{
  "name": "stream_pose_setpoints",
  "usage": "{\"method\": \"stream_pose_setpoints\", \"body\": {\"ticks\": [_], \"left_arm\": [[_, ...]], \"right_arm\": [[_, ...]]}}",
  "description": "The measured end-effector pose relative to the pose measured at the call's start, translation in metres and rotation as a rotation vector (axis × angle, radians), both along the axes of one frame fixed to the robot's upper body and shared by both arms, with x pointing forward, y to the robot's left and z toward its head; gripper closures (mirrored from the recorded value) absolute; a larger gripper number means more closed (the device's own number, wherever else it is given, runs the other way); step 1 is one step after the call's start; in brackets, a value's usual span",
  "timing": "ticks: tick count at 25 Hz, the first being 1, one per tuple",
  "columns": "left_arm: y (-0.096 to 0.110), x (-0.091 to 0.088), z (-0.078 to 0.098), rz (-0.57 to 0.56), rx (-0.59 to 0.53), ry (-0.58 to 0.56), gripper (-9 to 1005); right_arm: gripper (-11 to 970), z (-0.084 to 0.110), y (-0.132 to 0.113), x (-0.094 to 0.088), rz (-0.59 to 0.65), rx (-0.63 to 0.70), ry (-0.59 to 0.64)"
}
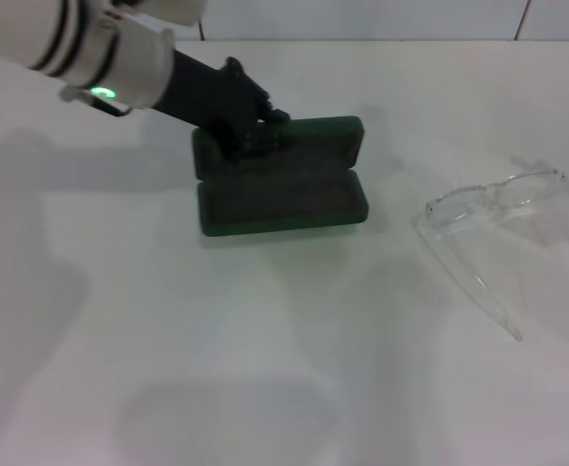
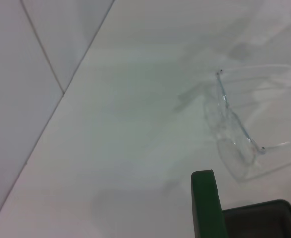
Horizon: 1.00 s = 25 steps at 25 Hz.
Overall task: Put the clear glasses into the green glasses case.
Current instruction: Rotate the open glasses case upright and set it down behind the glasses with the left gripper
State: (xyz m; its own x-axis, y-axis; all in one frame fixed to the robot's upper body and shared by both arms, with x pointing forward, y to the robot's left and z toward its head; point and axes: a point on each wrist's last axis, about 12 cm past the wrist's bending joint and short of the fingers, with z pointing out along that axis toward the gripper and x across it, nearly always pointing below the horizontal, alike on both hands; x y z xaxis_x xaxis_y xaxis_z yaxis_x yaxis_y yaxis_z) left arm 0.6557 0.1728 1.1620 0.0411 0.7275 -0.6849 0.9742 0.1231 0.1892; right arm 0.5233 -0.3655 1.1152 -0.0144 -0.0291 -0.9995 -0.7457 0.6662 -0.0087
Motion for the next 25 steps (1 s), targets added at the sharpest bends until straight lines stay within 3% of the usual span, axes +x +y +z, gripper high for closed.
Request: {"method": "stream_pose_setpoints", "body": {"ticks": [10, 25], "left_arm": [[-0.032, 0.003, -0.027, 0.015, -0.025, -0.064, 793], [-0.037, -0.002, -0.037, 0.032, -0.080, -0.050, 794]], "right_arm": [[152, -0.001, -0.013, -0.011, -0.042, 0.024, 0.003], [160, 0.004, -0.015, -0.007, -0.038, 0.015, -0.009]]}}
